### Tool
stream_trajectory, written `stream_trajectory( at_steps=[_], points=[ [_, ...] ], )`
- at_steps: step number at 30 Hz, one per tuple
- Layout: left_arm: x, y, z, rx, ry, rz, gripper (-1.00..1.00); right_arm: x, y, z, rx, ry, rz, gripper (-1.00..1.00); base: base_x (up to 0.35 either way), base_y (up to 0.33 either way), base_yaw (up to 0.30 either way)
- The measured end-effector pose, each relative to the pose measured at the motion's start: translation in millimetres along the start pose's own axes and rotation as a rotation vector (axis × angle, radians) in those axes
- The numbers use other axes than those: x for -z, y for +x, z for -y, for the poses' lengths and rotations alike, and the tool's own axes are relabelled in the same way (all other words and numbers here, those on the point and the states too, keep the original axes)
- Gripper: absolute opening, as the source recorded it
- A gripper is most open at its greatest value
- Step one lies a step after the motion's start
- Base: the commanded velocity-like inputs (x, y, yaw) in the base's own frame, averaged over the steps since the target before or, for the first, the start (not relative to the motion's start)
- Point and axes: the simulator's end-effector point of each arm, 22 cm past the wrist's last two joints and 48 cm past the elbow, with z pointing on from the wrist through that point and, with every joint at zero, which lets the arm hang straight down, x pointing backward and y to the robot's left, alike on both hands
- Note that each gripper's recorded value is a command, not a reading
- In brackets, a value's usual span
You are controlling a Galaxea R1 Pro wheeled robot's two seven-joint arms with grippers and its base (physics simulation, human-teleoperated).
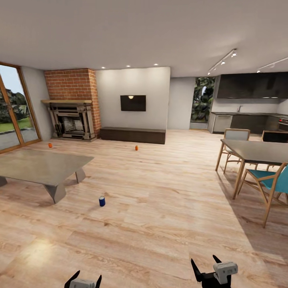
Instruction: Put the three can of soda from the living room inside the tash can in the kitchen.
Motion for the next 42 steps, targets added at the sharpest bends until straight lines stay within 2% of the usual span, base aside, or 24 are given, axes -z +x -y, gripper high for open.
stream_trajectory(
  at_steps=[13,29,42],
  points=[
    [-0.1,0.0,1.6,-0.001,0.004,0.000,1.00,-0.3,0.3,-1.1,-0.001,-0.001,-0.001,1.00,0.221,0.002,-0.003],
    [0.0,-3.0,1.6,-0.002,0.003,0.008,1.00,0.2,-1.2,0.2,-0.003,0.005,0.003,1.00,0.091,0.000,-0.204],
    [0.0,-3.3,1.1,-0.002,0.002,0.008,1.00,0.2,-0.9,0.1,-0.003,0.005,0.003,1.00,0.281,0.000,-0.027]
  ],
)
